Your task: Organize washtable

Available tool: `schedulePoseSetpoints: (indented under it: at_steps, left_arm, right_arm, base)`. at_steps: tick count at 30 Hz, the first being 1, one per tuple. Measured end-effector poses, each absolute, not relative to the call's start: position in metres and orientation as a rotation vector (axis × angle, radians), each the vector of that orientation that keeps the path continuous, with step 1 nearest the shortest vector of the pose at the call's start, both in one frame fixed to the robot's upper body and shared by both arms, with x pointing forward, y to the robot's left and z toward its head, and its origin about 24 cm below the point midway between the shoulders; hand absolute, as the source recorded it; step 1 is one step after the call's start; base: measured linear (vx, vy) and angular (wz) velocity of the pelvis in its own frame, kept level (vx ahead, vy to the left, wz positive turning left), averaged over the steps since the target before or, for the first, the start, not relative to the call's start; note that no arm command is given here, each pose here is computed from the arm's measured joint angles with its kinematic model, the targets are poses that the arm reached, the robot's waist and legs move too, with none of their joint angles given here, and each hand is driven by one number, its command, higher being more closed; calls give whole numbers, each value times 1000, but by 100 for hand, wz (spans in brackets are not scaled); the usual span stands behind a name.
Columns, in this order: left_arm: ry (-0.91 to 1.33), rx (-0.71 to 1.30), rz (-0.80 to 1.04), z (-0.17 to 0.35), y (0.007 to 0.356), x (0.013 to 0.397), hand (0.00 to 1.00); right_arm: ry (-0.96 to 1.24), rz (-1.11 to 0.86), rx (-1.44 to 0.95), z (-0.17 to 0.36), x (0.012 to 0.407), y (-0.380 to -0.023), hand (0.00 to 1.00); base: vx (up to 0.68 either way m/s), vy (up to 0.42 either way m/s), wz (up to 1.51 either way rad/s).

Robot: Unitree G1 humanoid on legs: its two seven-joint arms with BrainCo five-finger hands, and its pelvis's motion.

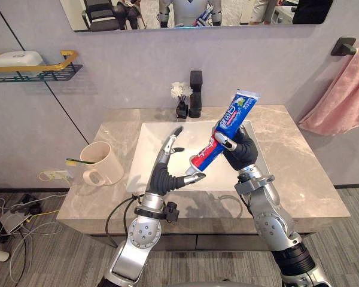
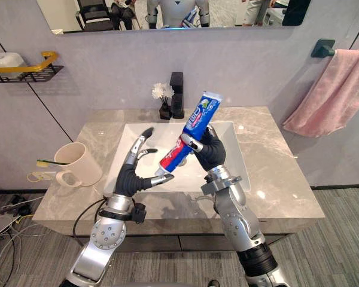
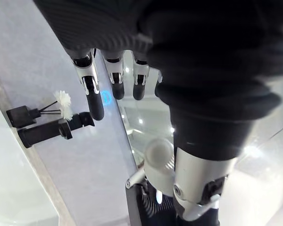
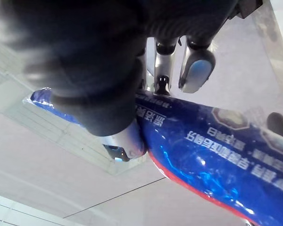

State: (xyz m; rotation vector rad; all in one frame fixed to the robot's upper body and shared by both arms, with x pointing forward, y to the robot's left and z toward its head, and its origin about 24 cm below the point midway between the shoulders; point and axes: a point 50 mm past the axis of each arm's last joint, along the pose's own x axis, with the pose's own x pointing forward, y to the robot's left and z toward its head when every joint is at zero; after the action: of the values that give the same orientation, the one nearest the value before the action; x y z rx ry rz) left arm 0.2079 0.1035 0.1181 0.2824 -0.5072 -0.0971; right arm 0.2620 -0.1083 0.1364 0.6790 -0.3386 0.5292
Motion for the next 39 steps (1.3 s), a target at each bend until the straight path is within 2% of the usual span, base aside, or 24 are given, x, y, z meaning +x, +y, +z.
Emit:
schedulePoseSetpoints:
  at_steps: [11, 17, 25, 27, 33, 39]
  left_arm:
    - [-629, 296, 161, 149, 145, 200, 0]
    - [-640, 305, 397, 156, 181, 188, 0]
    - [-544, 313, 785, 143, 247, 157, 0]
    - [-495, 289, 882, 133, 265, 151, 0]
    - [-287, 144, 1021, 87, 300, 138, 0]
    - [-59, 7, 1073, 33, 310, 125, 0]
  right_arm:
    - [-374, 477, 649, 139, 264, -119, 100]
    - [-395, 409, 651, 138, 264, -133, 100]
    - [-400, 303, 633, 129, 260, -153, 100]
    - [-404, 276, 624, 127, 258, -159, 100]
    - [-405, 242, 612, 124, 257, -165, 100]
    - [-404, 238, 627, 123, 256, -163, 100]
  base:
    - [0, 0, 0]
    - [0, 0, 1]
    - [-5, 1, 7]
    - [0, 0, 0]
    - [-6, 0, 0]
    - [0, 0, 0]
